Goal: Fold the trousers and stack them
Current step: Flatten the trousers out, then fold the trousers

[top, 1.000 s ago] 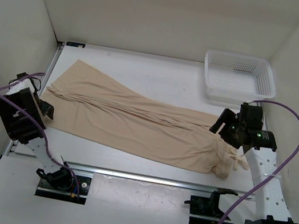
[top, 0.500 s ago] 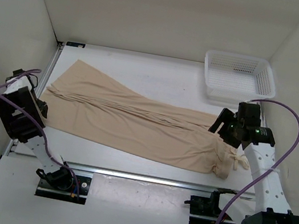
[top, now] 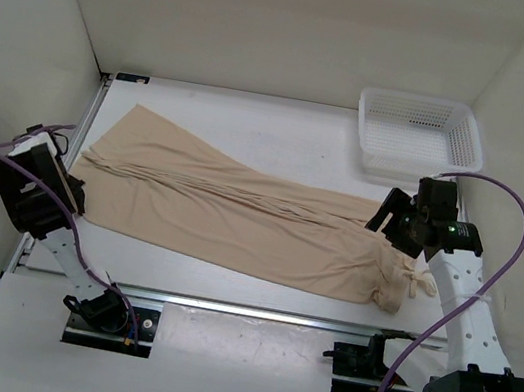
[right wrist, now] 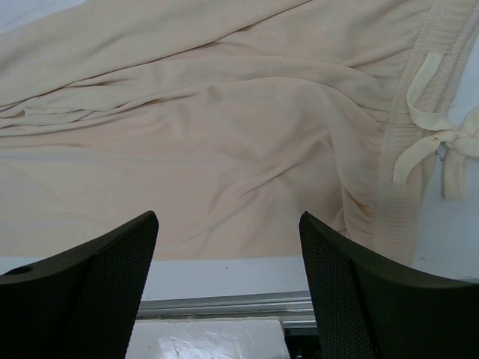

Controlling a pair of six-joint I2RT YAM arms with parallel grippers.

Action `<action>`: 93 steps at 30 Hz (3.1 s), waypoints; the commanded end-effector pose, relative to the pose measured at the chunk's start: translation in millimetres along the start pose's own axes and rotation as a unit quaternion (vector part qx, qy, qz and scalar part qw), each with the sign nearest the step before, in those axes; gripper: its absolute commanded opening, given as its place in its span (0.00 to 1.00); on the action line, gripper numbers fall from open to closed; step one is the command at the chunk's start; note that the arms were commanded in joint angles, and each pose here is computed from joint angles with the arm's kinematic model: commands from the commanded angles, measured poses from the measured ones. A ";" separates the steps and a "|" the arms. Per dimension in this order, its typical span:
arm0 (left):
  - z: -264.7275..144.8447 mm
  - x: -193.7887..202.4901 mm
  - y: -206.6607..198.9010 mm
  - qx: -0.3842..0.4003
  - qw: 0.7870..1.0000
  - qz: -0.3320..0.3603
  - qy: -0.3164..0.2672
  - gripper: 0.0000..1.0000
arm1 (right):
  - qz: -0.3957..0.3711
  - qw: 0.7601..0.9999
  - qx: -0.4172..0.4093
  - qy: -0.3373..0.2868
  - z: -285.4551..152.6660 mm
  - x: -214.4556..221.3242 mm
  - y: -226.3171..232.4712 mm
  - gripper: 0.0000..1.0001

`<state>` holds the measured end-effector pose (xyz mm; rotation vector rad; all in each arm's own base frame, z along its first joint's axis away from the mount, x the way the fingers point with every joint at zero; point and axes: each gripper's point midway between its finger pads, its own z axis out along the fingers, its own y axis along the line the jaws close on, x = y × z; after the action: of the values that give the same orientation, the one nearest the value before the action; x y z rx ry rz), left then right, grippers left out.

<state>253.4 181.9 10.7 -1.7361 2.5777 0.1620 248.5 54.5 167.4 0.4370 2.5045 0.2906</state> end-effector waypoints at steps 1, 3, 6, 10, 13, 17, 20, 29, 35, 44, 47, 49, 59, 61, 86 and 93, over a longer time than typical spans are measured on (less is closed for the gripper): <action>7.9 -5.8 -7.2 0.011 1.000 0.005 0.006 0.11 | -0.009 0.999 -0.021 -0.025 -11.1 -16.9 12.5 0.81; 8.1 -5.2 -9.1 0.014 1.000 0.005 0.012 0.11 | -0.009 0.999 -0.021 -0.025 -11.1 -16.9 12.5 0.81; -0.9 -7.8 -5.5 0.013 1.000 0.004 -0.005 0.11 | -0.009 0.999 -0.023 -0.029 -13.3 -17.5 13.0 0.81; -28.4 -12.4 1.5 0.020 0.998 -0.011 -0.050 0.11 | 0.012 1.000 -0.007 -0.021 -16.4 -6.1 4.5 0.81; -38.7 -12.8 2.2 0.028 0.997 -0.017 -0.064 0.11 | 0.080 0.997 0.014 0.015 -14.9 12.4 -9.8 0.79; -56.3 -15.9 -0.5 0.049 0.995 -0.024 -0.085 0.11 | 0.179 0.976 0.064 0.109 -6.9 76.0 -44.9 0.76; -62.7 -13.1 -2.2 0.062 0.994 -0.024 -0.087 0.11 | 0.217 0.964 0.082 0.129 -11.3 101.6 -55.1 0.76; -65.1 -4.2 -24.7 0.088 0.993 -0.003 -0.078 0.11 | 0.298 0.945 0.089 0.097 16.5 108.5 -64.0 0.76; -62.1 -7.6 -27.7 0.089 0.993 -0.008 -0.077 0.11 | 0.336 0.929 0.119 0.096 37.8 108.9 -73.2 0.74; -59.9 -7.0 -27.6 0.089 0.993 -0.008 -0.077 0.11 | 0.344 0.918 0.181 0.083 54.0 104.4 -96.1 0.70; -60.0 -7.0 -28.1 0.089 0.993 -0.013 -0.077 0.11 | 0.360 0.905 0.210 0.087 55.7 118.2 -106.0 0.70; -63.8 -7.8 -28.5 0.093 0.992 -0.019 -0.082 0.11 | 0.360 0.900 0.235 0.076 55.8 123.8 -117.2 0.70; -88.6 -8.0 -33.7 0.130 0.986 -0.019 -0.102 0.11 | 0.358 0.898 0.251 0.053 57.4 119.2 -127.5 0.64; -85.9 -5.6 -32.4 0.127 0.987 -0.018 -0.098 0.11 | 0.358 0.899 0.249 0.049 58.4 117.2 -127.2 0.62; -76.7 0.2 -25.0 0.110 0.990 -0.010 -0.092 0.11 | 0.357 0.903 0.235 0.047 57.5 117.4 -123.5 0.60; -79.2 -1.2 -24.0 0.110 0.989 -0.015 -0.098 0.11 | 0.351 0.903 0.242 0.052 58.3 114.4 -124.8 0.57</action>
<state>277.1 161.4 71.7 -1.6237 2.3907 0.0240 154.0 -4.9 20.4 1.5829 2.4356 -0.0279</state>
